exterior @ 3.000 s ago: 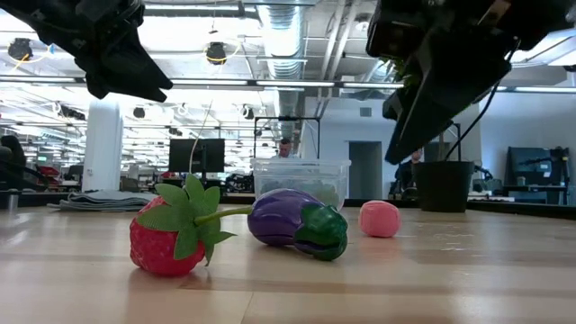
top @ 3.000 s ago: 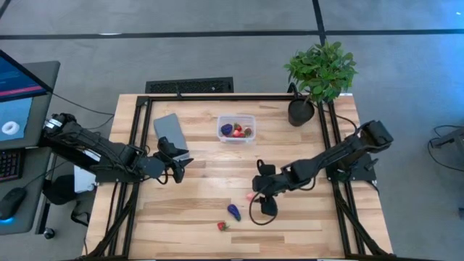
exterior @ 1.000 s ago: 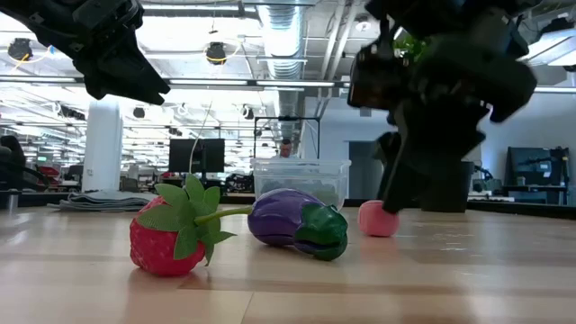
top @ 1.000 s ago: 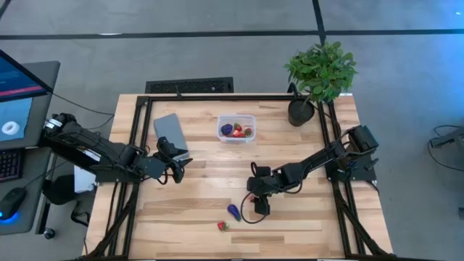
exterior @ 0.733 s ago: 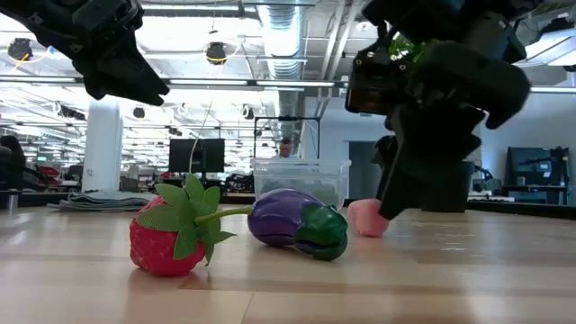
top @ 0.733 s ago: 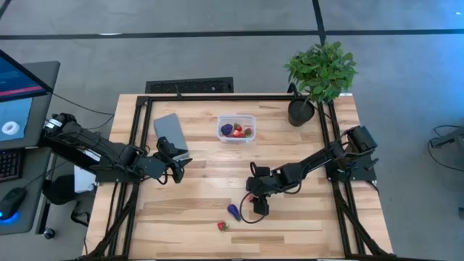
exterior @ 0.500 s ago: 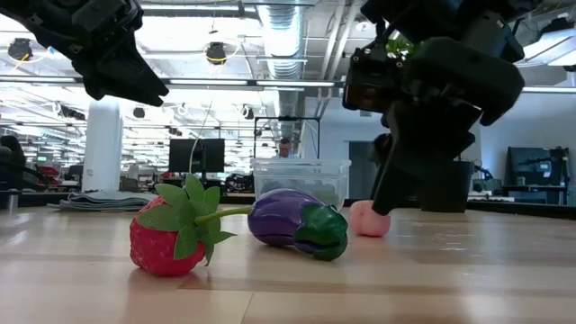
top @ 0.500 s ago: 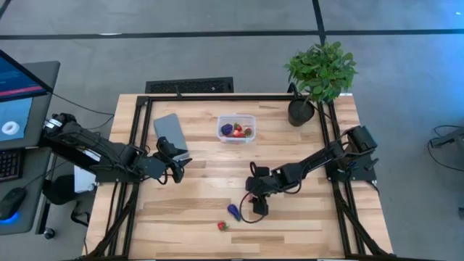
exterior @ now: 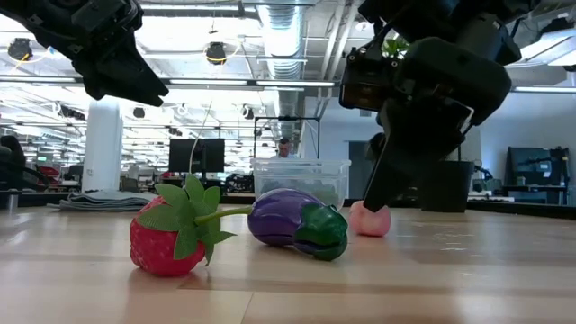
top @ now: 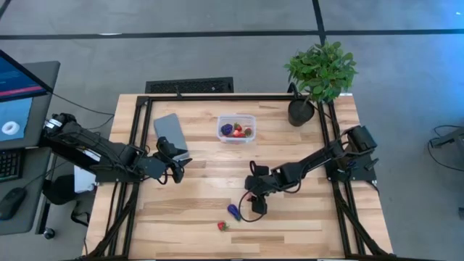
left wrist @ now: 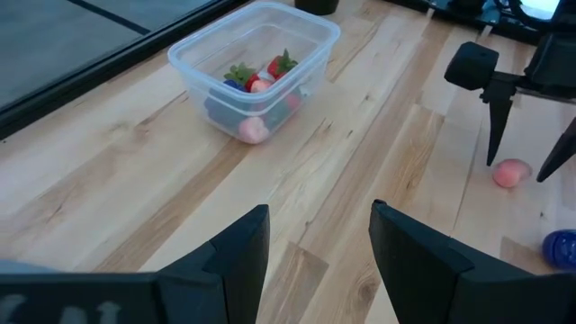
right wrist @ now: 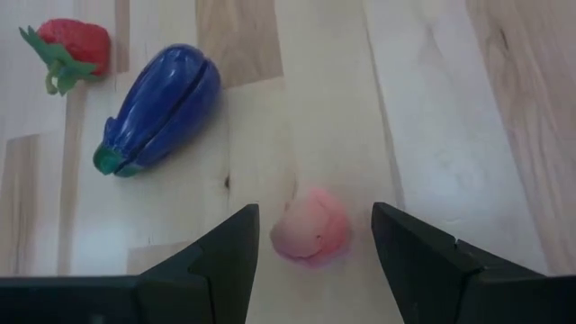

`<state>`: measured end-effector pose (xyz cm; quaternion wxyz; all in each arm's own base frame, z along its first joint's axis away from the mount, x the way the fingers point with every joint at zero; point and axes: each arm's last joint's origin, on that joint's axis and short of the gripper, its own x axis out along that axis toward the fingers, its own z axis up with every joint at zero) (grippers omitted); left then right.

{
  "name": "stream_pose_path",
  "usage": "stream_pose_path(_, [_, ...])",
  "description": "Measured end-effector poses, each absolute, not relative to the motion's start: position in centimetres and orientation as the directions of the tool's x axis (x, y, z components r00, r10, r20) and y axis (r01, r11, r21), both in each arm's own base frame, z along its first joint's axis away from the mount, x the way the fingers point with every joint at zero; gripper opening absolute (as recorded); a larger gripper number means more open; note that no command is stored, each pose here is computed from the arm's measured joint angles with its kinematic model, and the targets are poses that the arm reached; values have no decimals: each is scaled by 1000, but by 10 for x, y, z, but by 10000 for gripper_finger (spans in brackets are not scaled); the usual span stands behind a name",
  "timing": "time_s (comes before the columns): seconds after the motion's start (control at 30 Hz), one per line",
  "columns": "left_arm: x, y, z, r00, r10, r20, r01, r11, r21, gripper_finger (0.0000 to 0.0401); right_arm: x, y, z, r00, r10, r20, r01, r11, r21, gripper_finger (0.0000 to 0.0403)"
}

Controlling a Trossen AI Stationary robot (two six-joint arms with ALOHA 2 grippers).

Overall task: Pick and placing Produce into tupperware
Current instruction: Put the peach into the transparent bin

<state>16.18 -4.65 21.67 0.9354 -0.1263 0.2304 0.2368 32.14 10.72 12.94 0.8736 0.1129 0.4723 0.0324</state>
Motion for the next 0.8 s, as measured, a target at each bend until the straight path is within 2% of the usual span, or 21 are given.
stream_pose_path(0.8, [161,-46,216,778,387,-495,-507,852,-131,180,341,124,114,487,121,-865,61,983,172,250])
